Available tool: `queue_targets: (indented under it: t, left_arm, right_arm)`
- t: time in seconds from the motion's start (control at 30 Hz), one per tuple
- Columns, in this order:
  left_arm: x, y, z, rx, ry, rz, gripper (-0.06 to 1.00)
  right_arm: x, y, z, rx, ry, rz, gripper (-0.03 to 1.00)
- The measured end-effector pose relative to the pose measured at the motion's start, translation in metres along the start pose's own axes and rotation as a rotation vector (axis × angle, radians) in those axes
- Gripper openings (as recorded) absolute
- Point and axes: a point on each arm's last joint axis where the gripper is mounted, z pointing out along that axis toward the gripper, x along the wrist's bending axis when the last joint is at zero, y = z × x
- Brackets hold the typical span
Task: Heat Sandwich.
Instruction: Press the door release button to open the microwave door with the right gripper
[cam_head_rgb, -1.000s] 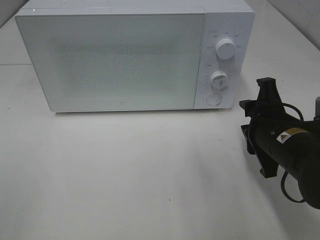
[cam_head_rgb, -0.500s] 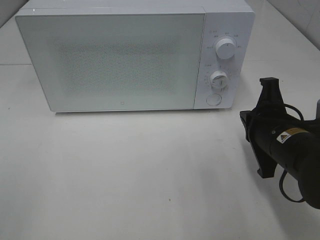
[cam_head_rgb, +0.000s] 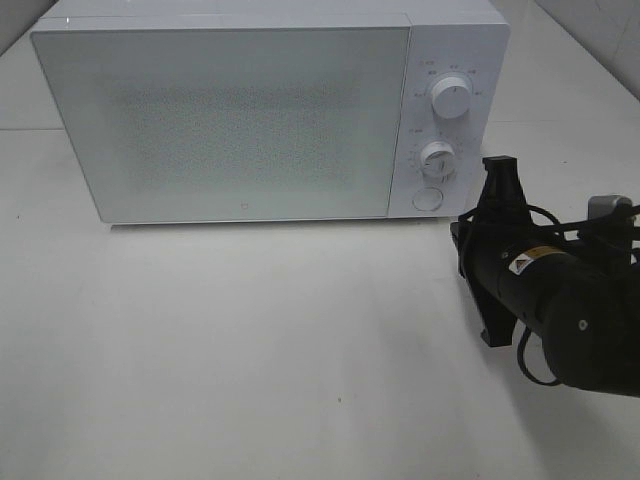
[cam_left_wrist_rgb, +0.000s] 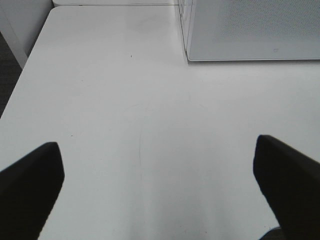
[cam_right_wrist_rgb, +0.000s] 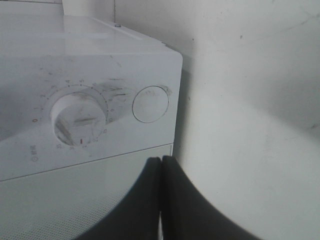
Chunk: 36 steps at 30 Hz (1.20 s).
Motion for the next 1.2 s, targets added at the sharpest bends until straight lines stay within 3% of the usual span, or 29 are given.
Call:
queue_targets:
  t: [0.53, 1.2]
  left_arm:
    - [0.0, 0.0, 0.0, 0.0, 0.0, 0.0, 0.97]
    - [0.0, 0.0, 0.0, 0.0, 0.0, 0.0, 0.97]
  right_arm:
    - [0.014, -0.006, 0.046, 0.014, 0.007, 0.002, 0.01]
    - [0.024, -0.001, 0.095, 0.025, -0.056, 0.041, 0.01]
